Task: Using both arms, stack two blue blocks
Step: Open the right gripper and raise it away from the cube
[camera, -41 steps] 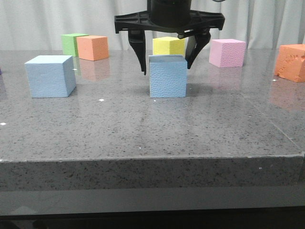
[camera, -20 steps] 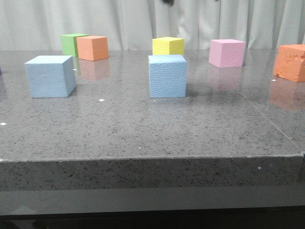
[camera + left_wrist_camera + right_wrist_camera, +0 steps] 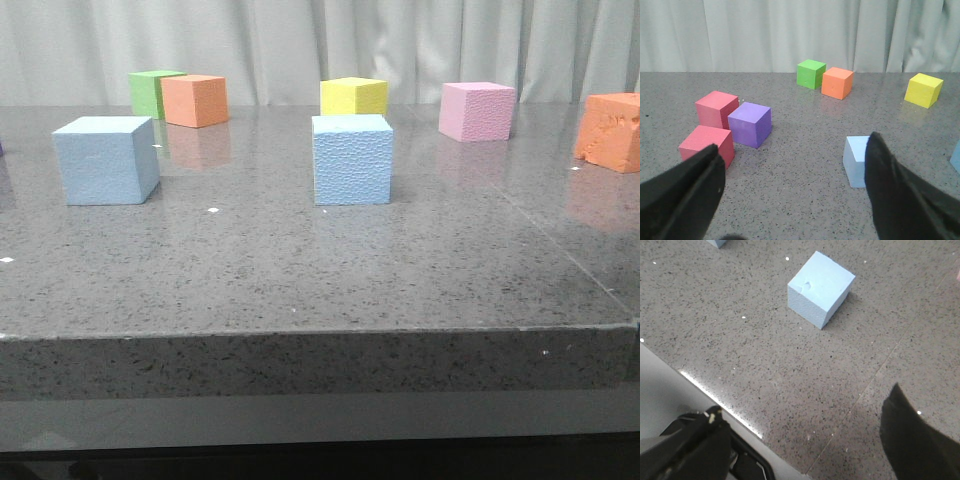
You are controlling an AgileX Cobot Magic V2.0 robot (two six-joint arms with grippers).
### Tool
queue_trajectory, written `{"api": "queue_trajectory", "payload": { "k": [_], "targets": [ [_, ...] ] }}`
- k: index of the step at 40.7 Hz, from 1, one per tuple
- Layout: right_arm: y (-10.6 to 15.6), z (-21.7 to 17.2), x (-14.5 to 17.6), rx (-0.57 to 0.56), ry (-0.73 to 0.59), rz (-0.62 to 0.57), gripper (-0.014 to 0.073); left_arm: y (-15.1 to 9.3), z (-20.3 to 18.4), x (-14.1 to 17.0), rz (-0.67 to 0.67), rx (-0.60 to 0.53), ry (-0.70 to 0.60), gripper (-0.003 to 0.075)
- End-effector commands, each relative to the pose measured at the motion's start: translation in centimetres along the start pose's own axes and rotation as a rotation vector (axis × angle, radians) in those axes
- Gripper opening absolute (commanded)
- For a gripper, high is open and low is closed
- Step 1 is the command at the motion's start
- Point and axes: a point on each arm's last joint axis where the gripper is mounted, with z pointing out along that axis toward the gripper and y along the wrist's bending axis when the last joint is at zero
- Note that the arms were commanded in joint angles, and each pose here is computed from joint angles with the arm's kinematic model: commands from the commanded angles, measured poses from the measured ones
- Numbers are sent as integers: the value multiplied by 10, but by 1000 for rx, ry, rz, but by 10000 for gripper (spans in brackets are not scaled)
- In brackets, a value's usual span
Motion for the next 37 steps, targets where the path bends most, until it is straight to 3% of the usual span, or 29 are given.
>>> {"api": "queue_trajectory", "payload": {
  "k": [1, 16, 37],
  "targets": [
    [0, -27, 10, 17, -175, -11, 615, -1, 0, -14, -6, 7, -89, 566],
    [4, -50, 67, 26, -279, -12, 615, -1, 0, -14, -6, 7, -89, 566],
    [4, -53, 75, 22, -243, -11, 615, -2, 4, -13, -30, 21, -85, 566]
  ]
}}
